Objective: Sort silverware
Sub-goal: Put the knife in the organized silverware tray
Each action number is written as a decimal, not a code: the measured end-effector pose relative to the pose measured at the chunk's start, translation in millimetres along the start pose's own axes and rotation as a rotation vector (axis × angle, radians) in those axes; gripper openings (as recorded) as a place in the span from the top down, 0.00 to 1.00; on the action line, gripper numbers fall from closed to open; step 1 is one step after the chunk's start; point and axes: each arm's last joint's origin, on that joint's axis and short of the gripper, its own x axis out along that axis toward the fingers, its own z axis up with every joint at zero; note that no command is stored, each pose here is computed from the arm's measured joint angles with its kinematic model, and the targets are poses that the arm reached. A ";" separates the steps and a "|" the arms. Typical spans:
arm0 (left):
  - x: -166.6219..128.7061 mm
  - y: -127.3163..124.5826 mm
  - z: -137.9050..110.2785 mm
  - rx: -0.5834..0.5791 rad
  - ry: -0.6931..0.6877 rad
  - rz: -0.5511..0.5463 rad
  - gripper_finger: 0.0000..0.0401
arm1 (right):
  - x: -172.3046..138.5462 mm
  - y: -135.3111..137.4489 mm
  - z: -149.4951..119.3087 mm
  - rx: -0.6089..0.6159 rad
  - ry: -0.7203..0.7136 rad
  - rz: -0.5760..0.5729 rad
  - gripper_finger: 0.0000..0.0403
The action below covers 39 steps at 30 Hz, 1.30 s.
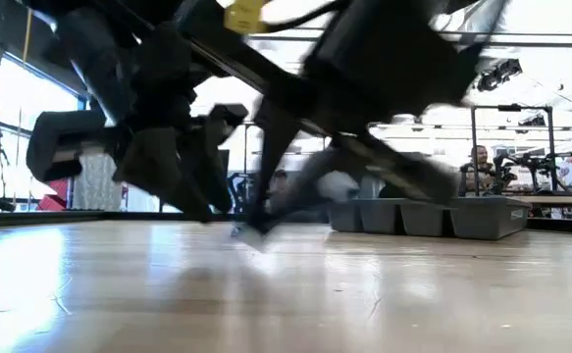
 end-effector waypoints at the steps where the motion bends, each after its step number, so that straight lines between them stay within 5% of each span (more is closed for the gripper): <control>1: -7.7 0.9 -0.2 -0.003 0.027 0.031 0.76 | -1.1 0.9 3.1 0.039 0.023 -0.001 0.99; 9: -71.6 14.2 -5.8 -0.188 0.145 0.337 0.75 | -61.3 -20.2 -7.7 0.164 0.277 -0.193 1.00; 15: -88.1 18.7 -5.1 -0.340 0.093 0.393 0.76 | -133.5 -31.3 -50.2 0.319 0.506 -0.334 1.00; 19: -88.2 17.9 -5.0 -0.401 0.081 0.392 0.76 | -182.8 -17.3 -89.3 0.564 0.492 -0.306 1.00; 24: -88.4 15.5 -4.7 -0.436 0.075 0.381 0.76 | -225.5 21.4 -143.0 0.875 0.479 -0.129 1.00; 30: -88.4 15.1 -4.3 -0.437 0.072 0.379 0.76 | -215.3 68.3 -175.6 0.941 0.423 0.138 1.00; 39: -88.3 15.1 -4.3 -0.437 0.072 0.379 0.76 | -151.0 125.8 -181.8 0.718 0.459 0.343 1.00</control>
